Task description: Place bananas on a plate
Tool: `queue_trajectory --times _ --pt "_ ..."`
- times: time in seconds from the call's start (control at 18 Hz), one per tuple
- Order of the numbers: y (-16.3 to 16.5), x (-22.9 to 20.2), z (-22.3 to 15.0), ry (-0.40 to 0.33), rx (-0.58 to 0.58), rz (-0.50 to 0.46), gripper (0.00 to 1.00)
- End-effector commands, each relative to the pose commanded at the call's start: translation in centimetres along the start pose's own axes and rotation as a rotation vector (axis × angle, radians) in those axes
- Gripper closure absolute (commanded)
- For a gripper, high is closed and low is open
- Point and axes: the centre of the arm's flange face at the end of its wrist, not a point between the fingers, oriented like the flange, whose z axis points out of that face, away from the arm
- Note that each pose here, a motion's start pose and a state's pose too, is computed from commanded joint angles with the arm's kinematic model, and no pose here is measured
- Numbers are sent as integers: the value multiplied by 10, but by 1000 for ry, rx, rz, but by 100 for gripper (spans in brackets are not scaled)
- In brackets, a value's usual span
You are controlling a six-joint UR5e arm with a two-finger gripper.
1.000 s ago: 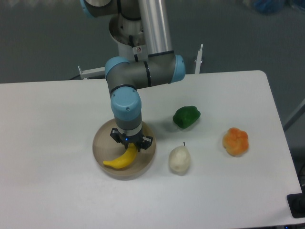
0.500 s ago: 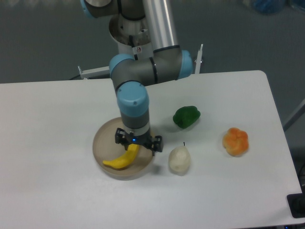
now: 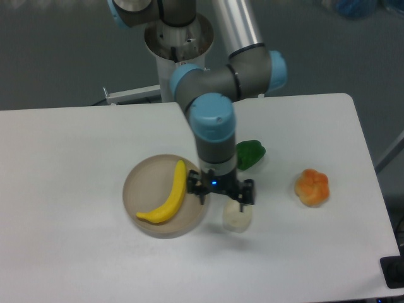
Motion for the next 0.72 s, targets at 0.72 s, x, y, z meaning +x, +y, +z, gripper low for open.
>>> queue_trajectory --times 0.72 --pt "56 -100 -17 -104 -62 233 0"
